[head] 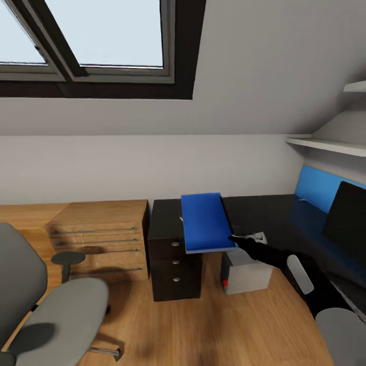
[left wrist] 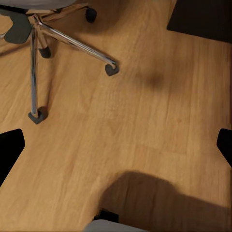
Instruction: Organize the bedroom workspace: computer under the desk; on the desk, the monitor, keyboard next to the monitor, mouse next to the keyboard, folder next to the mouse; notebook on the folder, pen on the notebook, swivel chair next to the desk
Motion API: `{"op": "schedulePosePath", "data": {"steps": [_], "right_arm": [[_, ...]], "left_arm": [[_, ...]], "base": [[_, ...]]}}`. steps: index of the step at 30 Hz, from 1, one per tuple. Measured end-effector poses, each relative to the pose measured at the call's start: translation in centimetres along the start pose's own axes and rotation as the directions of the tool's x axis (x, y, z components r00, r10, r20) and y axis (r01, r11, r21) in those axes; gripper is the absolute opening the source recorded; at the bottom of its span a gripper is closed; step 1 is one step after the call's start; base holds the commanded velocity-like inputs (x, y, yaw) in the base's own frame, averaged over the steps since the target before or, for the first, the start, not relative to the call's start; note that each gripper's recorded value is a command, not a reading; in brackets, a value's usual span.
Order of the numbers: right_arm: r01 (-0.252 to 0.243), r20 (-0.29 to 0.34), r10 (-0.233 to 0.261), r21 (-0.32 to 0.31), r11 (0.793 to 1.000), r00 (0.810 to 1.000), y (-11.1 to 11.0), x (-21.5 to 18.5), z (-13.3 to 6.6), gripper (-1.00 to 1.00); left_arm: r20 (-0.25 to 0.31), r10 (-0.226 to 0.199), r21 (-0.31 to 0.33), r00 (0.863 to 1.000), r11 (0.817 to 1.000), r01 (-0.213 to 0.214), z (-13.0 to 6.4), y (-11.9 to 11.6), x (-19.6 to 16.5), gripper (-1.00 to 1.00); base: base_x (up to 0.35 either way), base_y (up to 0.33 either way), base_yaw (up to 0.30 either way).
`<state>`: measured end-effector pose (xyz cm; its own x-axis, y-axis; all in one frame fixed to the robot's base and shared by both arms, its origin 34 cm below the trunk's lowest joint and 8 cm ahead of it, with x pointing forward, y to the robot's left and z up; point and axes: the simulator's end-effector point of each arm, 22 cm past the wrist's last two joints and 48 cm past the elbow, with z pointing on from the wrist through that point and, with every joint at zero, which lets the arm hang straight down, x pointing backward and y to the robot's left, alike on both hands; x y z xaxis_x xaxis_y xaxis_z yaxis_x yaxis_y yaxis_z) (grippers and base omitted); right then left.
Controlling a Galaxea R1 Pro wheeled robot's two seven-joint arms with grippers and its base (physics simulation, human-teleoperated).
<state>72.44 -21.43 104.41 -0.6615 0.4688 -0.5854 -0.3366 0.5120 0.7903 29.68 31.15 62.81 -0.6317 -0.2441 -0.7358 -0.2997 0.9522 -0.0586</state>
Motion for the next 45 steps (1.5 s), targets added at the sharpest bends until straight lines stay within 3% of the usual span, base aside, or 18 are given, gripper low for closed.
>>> {"op": "schedulePosePath", "data": {"steps": [10, 23, 32, 41, 45], "right_arm": [[0.003, 0.000, -0.003, 0.003, 1.000, 1.000, -0.1, 0.0, 0.0, -1.00], [-0.004, 0.002, 0.004, 0.007, 1.000, 1.000, -0.3, 0.0, -0.2, -1.00], [-0.010, 0.001, 0.010, 0.014, 1.000, 1.000, -0.6, 0.1, -0.3, -1.00], [-0.033, -0.007, 0.033, 0.023, 0.999, 0.999, -1.4, 0.7, -0.3, -1.00], [-0.072, -0.004, 0.072, 0.051, 0.996, 0.997, -3.3, 1.5, -0.6, -1.00]], "left_arm": [[-0.002, -0.001, 0.000, 1.000, 1.000, 0.001, 0.0, 0.0, 0.1, 1.00], [0.002, -0.002, 0.001, 1.000, 1.000, 0.002, 0.1, -0.1, -0.1, 1.00], [0.005, -0.003, 0.001, 1.000, 1.000, 0.003, 0.1, -0.1, -0.2, 1.00], [0.006, -0.003, 0.004, 1.000, 1.000, 0.003, 0.0, -0.3, -0.2, 1.00], [0.006, -0.003, 0.004, 1.000, 1.000, 0.003, 0.0, -0.3, -0.2, 1.00]], "base": [[0.202, -0.139, -0.047], [0.006, -0.014, -0.238], [0.033, -0.182, -0.236], [0.027, -0.052, -0.044], [0.174, -0.096, -0.004]]}}
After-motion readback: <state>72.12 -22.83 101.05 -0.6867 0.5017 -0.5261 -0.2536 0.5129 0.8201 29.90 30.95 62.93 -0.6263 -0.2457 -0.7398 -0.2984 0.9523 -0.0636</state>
